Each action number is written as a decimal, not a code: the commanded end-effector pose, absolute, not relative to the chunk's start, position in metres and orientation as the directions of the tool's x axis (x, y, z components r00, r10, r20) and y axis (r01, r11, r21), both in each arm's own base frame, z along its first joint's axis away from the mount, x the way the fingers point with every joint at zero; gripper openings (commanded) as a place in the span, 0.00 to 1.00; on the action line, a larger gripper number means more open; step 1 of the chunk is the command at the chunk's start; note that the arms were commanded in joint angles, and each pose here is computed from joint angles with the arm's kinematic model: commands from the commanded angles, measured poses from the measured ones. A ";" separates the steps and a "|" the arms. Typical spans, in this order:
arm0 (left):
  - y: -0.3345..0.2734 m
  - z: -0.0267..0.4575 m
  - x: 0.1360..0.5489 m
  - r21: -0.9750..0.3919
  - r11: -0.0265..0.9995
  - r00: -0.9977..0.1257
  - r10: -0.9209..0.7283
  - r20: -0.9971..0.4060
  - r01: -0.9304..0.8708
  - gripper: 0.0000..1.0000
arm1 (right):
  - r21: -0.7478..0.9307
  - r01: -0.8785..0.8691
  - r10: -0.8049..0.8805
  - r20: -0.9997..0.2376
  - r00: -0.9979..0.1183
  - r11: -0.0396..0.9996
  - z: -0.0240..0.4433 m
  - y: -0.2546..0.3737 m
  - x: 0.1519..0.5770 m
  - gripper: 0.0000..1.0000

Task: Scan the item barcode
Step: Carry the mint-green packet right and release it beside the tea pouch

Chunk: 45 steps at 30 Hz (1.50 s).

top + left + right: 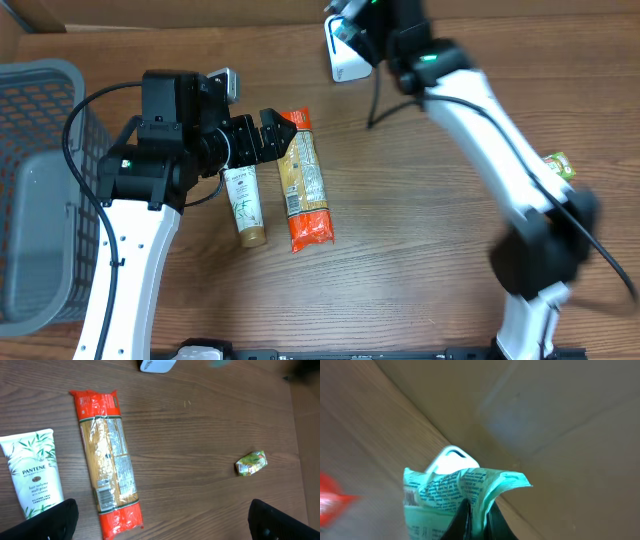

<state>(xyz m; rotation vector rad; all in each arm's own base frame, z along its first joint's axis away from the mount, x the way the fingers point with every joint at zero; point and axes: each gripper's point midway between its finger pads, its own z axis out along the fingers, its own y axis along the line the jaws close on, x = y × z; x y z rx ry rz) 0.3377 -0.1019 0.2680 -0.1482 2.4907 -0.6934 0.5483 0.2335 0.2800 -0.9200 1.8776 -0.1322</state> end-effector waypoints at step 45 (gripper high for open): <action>-0.106 0.274 0.340 -0.507 0.859 -0.840 -0.221 -0.495 0.073 1.00 | 0.788 0.033 0.288 -0.186 -0.939 0.615 0.193 0.047 0.420 1.00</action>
